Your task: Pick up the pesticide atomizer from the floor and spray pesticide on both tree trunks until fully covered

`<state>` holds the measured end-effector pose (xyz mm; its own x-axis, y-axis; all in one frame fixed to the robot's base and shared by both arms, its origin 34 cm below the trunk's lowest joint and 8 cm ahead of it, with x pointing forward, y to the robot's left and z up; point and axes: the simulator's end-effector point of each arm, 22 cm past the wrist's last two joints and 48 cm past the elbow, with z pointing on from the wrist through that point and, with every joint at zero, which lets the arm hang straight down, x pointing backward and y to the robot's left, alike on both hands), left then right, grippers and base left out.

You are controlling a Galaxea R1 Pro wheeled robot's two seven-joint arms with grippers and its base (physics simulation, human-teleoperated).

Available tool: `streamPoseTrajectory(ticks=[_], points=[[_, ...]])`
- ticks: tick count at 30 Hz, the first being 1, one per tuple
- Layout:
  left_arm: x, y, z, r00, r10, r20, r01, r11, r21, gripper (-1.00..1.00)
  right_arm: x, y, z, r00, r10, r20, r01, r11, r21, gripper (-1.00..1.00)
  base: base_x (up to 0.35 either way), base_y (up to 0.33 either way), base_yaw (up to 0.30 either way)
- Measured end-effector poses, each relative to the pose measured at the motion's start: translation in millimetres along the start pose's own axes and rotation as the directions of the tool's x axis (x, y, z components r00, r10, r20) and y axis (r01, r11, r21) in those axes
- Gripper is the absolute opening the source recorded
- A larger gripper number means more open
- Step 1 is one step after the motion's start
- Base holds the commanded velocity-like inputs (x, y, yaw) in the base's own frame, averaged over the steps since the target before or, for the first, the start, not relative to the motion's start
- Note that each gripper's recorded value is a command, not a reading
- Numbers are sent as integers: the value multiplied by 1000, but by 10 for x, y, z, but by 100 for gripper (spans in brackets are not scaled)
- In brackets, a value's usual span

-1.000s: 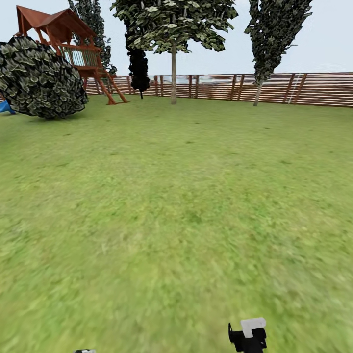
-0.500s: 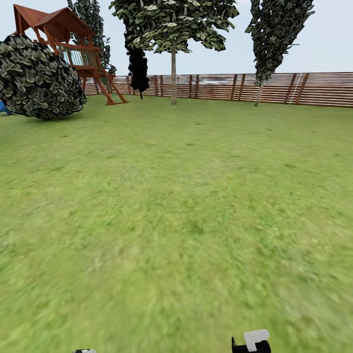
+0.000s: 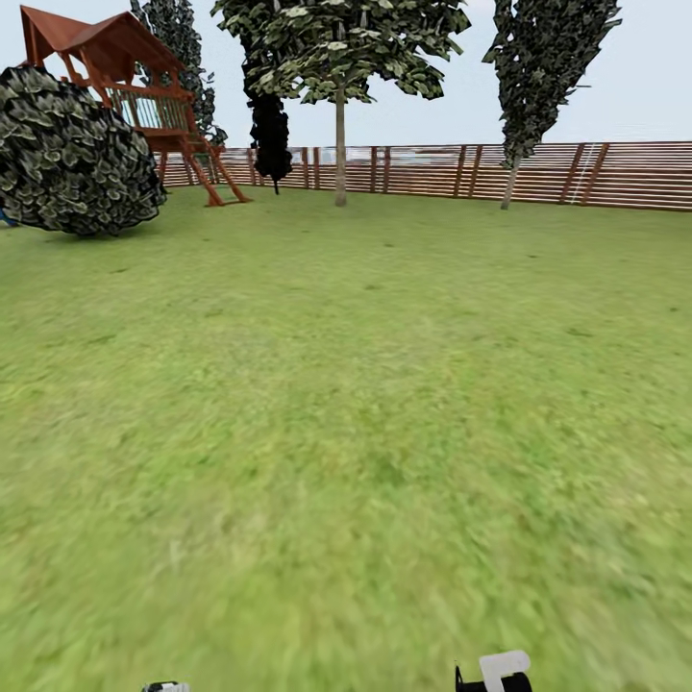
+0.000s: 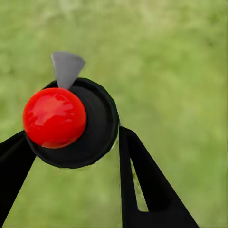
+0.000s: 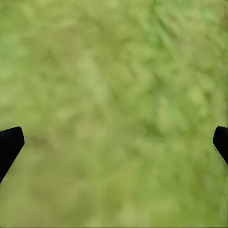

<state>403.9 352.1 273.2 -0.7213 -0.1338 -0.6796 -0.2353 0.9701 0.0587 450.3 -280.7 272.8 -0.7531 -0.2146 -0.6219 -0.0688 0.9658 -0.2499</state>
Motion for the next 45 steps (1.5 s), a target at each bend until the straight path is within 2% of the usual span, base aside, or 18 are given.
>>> streamPoseTrajectory(ticks=[33,36,41,45], points=[[-26,8,8,1000,1,5,-1,1000,-1,-100,-8,7,0,1000,2,2,-2,1000,0,100,339,0,0],[-31,17,9,1000,0,7,0,1000,-3,-100,-78,6,16,1000,8,18,-8,1000,2,100,339,0,0],[-36,52,10,1000,-1,8,1,1000,-9,-100,-520,-61,108,993,30,115,-33,999,19,100,339,0,0],[-39,54,12,1000,-1,9,1,1000,-9,-100,-589,-24,114,991,26,130,-27,1000,9,100,339,0,0]])
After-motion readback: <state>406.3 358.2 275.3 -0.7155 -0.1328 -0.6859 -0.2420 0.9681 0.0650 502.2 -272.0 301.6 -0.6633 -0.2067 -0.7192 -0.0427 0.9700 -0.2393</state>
